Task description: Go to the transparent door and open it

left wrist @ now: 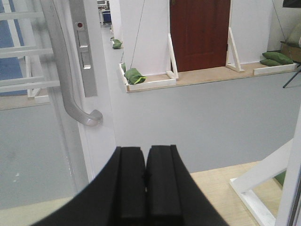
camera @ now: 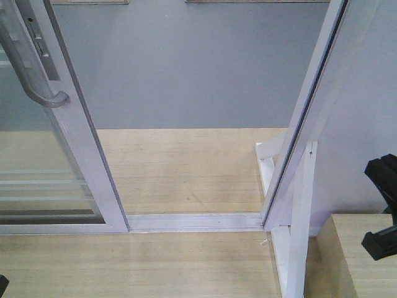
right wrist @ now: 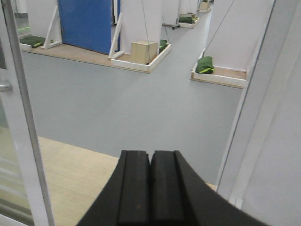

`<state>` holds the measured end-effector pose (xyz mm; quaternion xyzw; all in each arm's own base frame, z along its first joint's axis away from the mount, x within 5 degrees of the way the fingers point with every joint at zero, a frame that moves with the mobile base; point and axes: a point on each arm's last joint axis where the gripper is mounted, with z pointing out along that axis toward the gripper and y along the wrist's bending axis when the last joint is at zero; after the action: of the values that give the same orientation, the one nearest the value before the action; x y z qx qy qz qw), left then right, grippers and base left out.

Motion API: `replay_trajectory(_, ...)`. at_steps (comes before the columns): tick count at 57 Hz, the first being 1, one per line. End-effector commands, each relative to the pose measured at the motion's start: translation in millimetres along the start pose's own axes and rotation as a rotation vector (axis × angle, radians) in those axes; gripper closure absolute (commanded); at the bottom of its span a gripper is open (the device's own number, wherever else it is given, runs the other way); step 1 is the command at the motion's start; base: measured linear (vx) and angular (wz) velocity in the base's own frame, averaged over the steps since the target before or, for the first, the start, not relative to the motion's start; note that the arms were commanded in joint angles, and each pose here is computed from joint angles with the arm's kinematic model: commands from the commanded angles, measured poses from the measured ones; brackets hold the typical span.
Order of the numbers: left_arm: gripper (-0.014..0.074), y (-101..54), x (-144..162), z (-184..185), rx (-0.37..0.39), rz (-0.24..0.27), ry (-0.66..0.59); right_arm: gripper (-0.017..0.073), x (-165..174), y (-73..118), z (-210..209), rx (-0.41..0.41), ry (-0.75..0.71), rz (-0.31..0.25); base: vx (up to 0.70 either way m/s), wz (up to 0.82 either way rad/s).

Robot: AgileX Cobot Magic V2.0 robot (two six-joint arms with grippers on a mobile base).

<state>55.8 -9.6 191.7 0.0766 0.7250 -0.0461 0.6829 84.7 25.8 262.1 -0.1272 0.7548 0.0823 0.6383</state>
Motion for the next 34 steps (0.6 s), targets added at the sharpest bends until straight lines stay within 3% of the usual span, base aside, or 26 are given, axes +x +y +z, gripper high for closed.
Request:
replay_trajectory(1,0.06,-0.3,-6,-1,0.004,-0.005,-0.093,0.0568,-12,-5.1,-9,0.064,-0.068,-0.029,0.0,0.0)
replay_trajectory(17,0.06,-0.3,-6,-1,0.004,-0.005,-0.093,0.0566,-4,-6.5,-30,0.122,-0.035,-0.118,0.0,0.0)
replay_trajectory(28,0.06,-0.3,-6,-1,0.004,-0.005,-0.093,0.0566,4,-5.3,-32,0.113,0.004,-0.113,0.0,0.0)
replay_trajectory(34,0.06,-0.3,-6,-1,0.004,-0.005,-0.093,0.0566,15,-5.8,-25,0.119,-0.034,-0.068,0.0,0.0)
